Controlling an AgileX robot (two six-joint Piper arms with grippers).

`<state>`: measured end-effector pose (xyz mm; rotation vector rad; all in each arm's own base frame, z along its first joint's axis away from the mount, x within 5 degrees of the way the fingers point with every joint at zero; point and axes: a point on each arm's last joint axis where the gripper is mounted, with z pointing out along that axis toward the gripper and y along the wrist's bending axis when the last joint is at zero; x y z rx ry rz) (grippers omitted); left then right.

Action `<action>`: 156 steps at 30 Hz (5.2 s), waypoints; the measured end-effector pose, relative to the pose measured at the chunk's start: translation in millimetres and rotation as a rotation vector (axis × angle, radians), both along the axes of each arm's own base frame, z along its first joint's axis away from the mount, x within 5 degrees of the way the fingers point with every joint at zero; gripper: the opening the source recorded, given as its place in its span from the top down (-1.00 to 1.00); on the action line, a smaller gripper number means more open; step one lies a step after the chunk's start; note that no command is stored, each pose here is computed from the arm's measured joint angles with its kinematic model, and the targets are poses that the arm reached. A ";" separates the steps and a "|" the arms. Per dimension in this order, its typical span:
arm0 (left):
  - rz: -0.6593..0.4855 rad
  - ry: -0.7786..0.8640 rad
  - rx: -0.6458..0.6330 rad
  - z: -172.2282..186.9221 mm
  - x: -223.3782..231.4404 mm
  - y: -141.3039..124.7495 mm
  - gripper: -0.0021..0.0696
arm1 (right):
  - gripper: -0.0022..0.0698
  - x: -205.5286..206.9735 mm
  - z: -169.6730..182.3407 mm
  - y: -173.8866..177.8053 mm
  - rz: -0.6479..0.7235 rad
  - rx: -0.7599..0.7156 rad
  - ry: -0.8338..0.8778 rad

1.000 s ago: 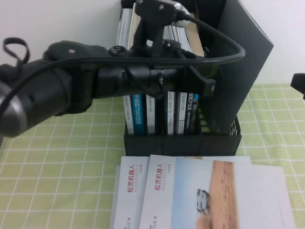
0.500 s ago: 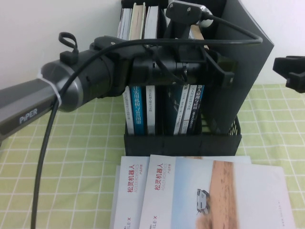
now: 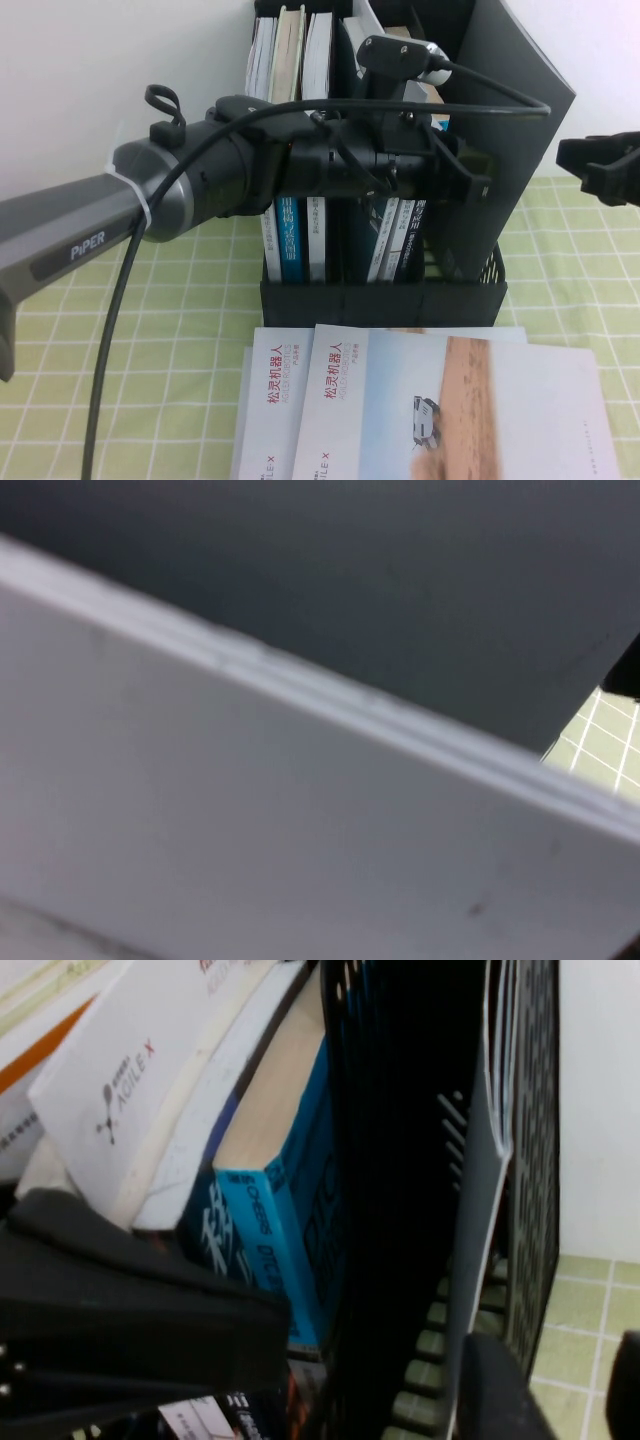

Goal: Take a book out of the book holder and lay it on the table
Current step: Hold the bookshelf, then pick up the right side book from the book shelf, then place the picked book on the book

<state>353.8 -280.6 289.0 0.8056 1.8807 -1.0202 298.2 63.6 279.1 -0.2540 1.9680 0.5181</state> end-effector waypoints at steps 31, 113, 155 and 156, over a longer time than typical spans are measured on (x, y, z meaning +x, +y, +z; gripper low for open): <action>-0.020 -0.012 -0.009 -7.8 17.6 -13.0 0.95 | -0.23 2.7 47.1 11.0 0.141 0.011 -0.147; -0.134 -0.053 0.017 139.5 -52.6 113.0 0.95 | 0.92 -70.0 184.8 37.8 0.696 0.130 -0.285; 0.311 0.198 -0.093 27.4 -261.2 201.2 0.95 | 0.93 -78.0 -23.4 226.8 0.786 -1.279 0.153; 0.312 0.197 -0.093 27.4 -261.1 201.2 0.95 | 0.93 -78.7 -28.9 229.4 0.791 -1.278 0.171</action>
